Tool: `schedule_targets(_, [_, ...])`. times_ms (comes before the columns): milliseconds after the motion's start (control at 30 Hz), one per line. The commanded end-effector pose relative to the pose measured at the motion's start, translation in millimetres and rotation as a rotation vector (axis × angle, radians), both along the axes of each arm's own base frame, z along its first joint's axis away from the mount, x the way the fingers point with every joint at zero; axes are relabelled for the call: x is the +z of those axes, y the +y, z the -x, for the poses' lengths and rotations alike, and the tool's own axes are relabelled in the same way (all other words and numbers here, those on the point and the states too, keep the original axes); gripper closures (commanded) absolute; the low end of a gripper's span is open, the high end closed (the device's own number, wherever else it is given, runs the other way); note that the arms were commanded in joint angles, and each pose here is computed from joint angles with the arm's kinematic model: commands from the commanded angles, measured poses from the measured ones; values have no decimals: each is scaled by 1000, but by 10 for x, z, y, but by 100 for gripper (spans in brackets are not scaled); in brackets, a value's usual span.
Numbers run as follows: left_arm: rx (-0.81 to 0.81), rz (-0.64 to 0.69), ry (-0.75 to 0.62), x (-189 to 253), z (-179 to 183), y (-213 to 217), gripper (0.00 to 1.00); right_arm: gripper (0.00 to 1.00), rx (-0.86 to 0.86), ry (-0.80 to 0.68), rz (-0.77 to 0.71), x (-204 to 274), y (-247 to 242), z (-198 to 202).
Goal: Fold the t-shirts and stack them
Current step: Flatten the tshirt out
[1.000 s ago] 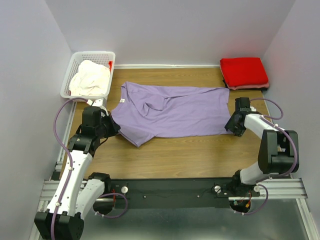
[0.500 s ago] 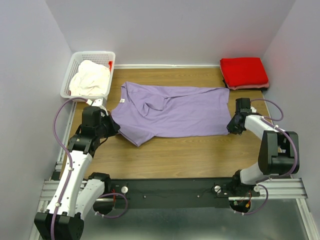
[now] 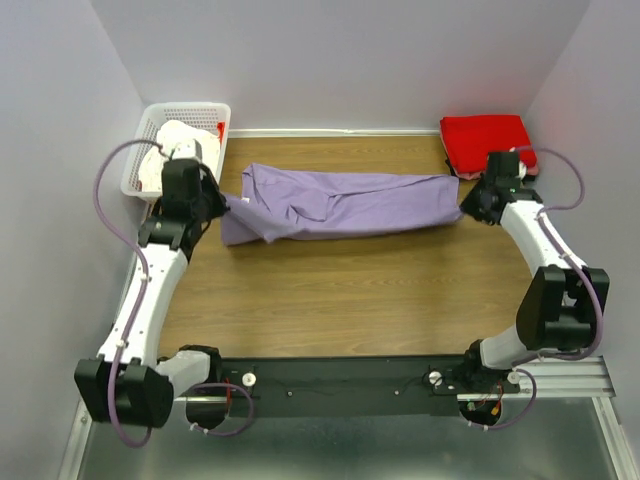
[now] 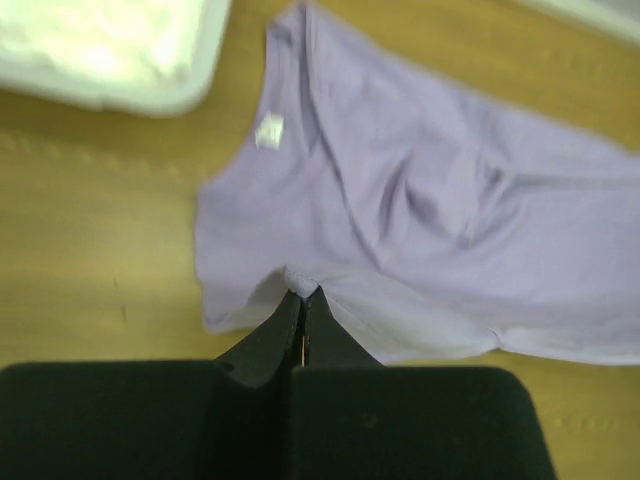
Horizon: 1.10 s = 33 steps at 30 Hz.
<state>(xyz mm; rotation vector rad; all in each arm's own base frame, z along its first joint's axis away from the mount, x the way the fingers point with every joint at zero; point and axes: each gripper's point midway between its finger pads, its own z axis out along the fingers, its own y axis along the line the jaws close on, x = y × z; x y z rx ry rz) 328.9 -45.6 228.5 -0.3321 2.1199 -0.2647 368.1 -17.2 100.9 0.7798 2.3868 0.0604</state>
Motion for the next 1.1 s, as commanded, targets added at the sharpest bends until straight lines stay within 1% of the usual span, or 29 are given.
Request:
schedule_targets(0, [125, -84, -278, 1106, -482, 342, 100, 100, 48, -246, 22, 997, 7, -419])
schedule_targets(33, [134, -92, -286, 1207, -575, 373, 100, 100, 55, -318, 29, 1315, 8, -522])
schedule_targets(100, [182, -117, -349, 1596, -624, 507, 100, 100, 71, -413, 47, 1748, 8, -549])
schedule_targets(133, [205, -122, -425, 2024, -605, 556, 100, 100, 79, -483, 58, 2069, 11, -569])
schedule_targets(167, [242, -138, -464, 2241, -557, 631, 100, 100, 95, -539, 79, 2325, 12, -493])
schedule_targets(200, [262, -151, -541, 2652, -424, 678, 100, 100, 108, -578, 93, 2509, 17, -447])
schedule_targets(233, [282, -159, -582, 2861, -322, 718, 100, 100, 117, -635, 112, 2774, 16, -388])
schedule_targets(267, [305, -165, -619, 3054, -208, 764, 100, 99, 132, -668, 145, 2930, 3, -301])
schedule_targets(300, [340, -168, -691, 3392, 11, 823, 100, 99, 133, -728, 165, 3171, 2, -128])
schedule_targets(367, [372, -173, -793, 3768, 389, 884, 100, 100, 140, -800, 206, 3456, -10, 97])
schedule_targets(400, [394, -164, -862, 4000, 616, 917, 100, 100, 141, -862, 225, 3668, -3, 320])
schedule_targets(433, [400, -159, -921, 4159, 882, 923, 100, 100, 144, -891, 237, 3766, 2, 434])
schedule_targets(500, [412, -149, -986, 4332, 1149, 934, 100, 100, 153, -942, 277, 3949, -1, 670])
schedule_targets(533, [419, -137, -1035, 4457, 1383, 945, 100, 100, 153, -962, 293, 4021, -6, 772])
schedule_targets(567, [414, -136, -1050, 4491, 1470, 937, 100, 100, 146, -991, 324, 4124, -29, 959])
schedule_targets(633, [421, -128, -1097, 4575, 1732, 966, 100, 100, 121, -1016, 349, 4218, -64, 1130])
schedule_targets(667, [426, -129, -1106, 4587, 1796, 980, 100, 100, 120, -1037, 357, 4270, -57, 1253])
schedule_targets(767, [443, -132, -1143, 4646, 2029, 1038, 100, 99, 133, -1060, 362, 4359, -19, 1385])
schedule_targets(867, [436, -140, -1144, 4657, 2031, 1037, 100, 100, 131, -1057, 376, 4411, -30, 1436])
schedule_targets(967, [398, -160, -1126, 4641, 1868, 964, 100, 100, 150, -1042, 377, 4397, 7, 1366])
schedule_targets(1067, [322, -210, -1057, 4487, 1422, 804, 100, 99, 186, -971, 369, 4179, 51, 1119])
